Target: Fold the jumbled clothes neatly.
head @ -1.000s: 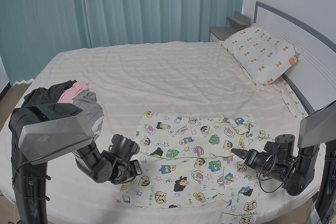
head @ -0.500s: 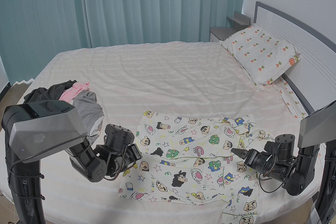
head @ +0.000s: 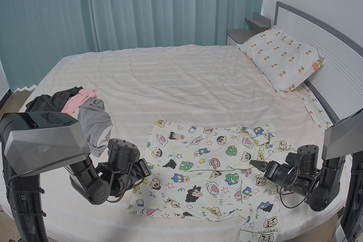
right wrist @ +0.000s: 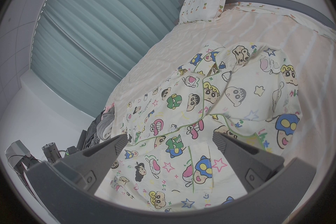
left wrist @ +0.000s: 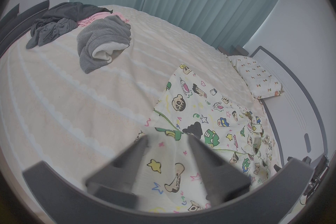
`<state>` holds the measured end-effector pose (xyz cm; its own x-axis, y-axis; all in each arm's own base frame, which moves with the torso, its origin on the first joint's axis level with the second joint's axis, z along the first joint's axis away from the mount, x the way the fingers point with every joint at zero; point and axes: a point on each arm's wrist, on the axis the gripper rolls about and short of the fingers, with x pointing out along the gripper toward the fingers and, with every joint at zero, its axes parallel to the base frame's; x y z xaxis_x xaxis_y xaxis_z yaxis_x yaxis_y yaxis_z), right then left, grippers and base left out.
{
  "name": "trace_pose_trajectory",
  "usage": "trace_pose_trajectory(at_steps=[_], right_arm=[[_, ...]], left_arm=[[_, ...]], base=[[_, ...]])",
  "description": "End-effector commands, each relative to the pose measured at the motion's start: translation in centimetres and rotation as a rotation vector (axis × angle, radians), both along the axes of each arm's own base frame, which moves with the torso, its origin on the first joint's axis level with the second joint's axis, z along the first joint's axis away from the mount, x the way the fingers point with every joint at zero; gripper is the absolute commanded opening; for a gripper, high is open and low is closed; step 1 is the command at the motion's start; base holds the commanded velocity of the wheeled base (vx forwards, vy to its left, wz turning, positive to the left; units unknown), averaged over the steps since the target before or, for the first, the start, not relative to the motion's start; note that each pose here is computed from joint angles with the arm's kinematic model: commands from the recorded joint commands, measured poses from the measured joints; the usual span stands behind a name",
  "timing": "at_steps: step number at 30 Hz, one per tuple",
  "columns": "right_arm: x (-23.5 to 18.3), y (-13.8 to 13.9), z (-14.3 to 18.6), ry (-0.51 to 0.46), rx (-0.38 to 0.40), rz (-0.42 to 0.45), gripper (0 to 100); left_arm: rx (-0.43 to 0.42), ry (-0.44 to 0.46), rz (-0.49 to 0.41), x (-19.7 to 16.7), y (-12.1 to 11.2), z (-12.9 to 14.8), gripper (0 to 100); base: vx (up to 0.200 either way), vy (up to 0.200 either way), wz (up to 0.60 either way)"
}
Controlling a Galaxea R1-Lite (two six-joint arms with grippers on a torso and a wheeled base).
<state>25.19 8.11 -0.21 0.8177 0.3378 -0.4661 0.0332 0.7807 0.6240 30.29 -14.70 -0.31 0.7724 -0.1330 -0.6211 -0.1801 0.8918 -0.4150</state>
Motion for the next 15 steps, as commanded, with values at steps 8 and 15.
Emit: trace_pose_trajectory(at_steps=[8,15], right_arm=[[0.0,0.0,0.1,-0.009,0.002,0.001,100],[-0.1,0.0,0.5,-0.021,0.005,0.001,100]], left_arm=[[-0.014,0.069,0.004,-0.5,2.0,-1.0,100],[-0.104,0.189,-0.178,-6.1,3.6,0.8,100]], base=[[0.0,0.0,0.0],[0.0,0.0,0.0]])
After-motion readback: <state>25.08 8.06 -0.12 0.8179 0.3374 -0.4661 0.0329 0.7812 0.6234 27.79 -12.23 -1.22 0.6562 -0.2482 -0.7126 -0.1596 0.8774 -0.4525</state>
